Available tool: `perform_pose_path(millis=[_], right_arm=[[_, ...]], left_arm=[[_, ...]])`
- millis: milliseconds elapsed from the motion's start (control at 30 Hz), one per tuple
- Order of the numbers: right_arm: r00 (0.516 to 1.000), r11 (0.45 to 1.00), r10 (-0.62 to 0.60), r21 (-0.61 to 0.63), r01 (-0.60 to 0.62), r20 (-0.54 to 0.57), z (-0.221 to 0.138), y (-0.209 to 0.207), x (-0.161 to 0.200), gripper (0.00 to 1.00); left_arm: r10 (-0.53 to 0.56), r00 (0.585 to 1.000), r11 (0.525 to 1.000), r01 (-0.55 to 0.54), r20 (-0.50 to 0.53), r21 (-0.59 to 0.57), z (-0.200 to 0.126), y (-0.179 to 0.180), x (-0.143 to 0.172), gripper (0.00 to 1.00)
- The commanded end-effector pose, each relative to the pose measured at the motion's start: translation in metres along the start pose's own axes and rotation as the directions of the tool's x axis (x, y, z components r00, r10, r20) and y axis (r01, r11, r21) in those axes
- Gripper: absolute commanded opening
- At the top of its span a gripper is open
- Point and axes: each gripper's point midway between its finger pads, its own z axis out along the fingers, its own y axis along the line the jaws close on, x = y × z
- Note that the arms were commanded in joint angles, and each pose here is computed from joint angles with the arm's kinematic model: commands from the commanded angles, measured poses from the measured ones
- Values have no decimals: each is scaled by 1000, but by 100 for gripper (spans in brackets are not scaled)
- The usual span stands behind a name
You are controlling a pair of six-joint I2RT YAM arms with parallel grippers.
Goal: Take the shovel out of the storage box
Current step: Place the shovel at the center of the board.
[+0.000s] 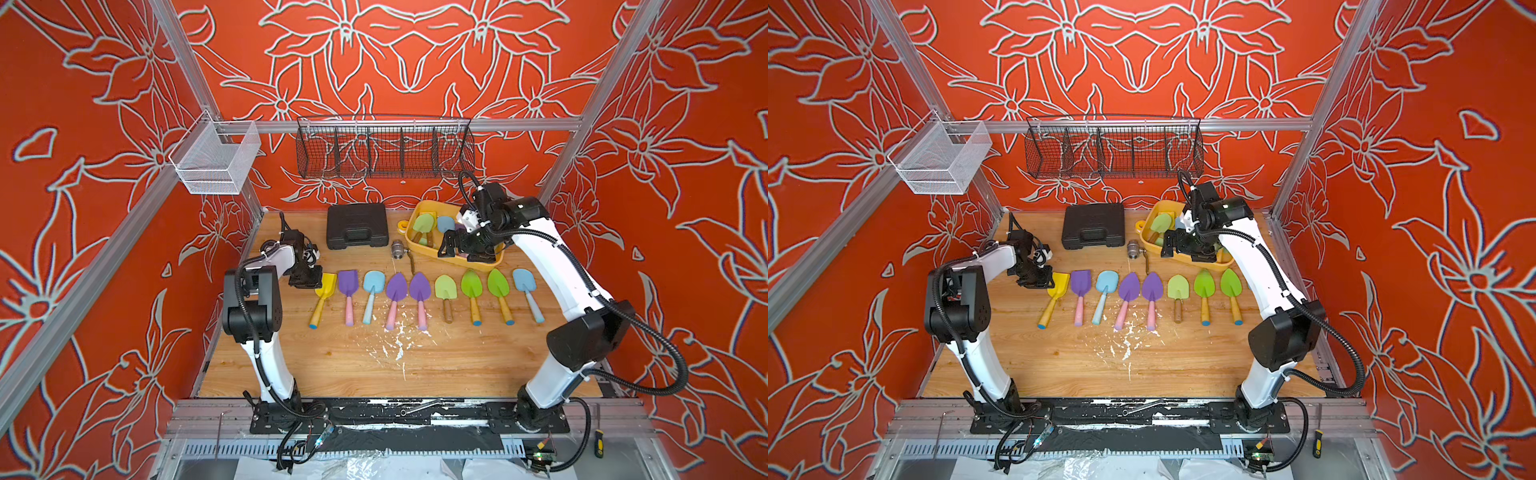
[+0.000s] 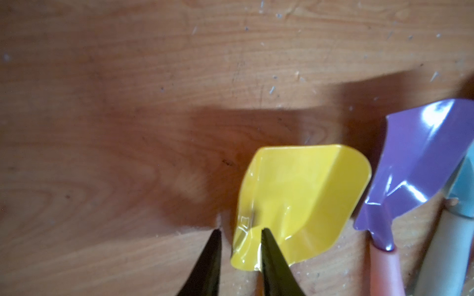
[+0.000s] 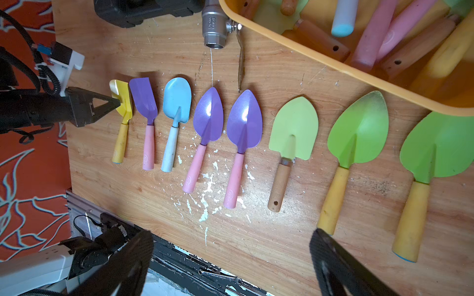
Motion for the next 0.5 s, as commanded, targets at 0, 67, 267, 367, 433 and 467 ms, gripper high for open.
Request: perform_pose_path(millis=[0,67,267,367,433,467], right_arm=[[1000,999,8,47,-8,-11,-1,-12,5,97],[1000,995,25,100,-24,-5,-1,-23,3,97],[991,970,134,202,-137,33,4,-69,-23,95],[988,960,154,232,-156,28,16,-89,-42,87],[984,955,176,240,-176,22,28,-102,-57,81],[983,953,185,240,-184,20,34,-107,-64,78]], left_arm=[[-45,998,997,48,43,-64,-26,13,-7,44],[-93,992,992,100,87,-74,-44,20,-14,55],[-127,950,988,147,284,-50,-124,8,-42,73],[-124,924,992,124,362,23,-165,-22,-53,77],[-89,902,996,69,422,63,-191,-53,-57,78],[-71,890,997,49,449,61,-201,-65,-57,79]])
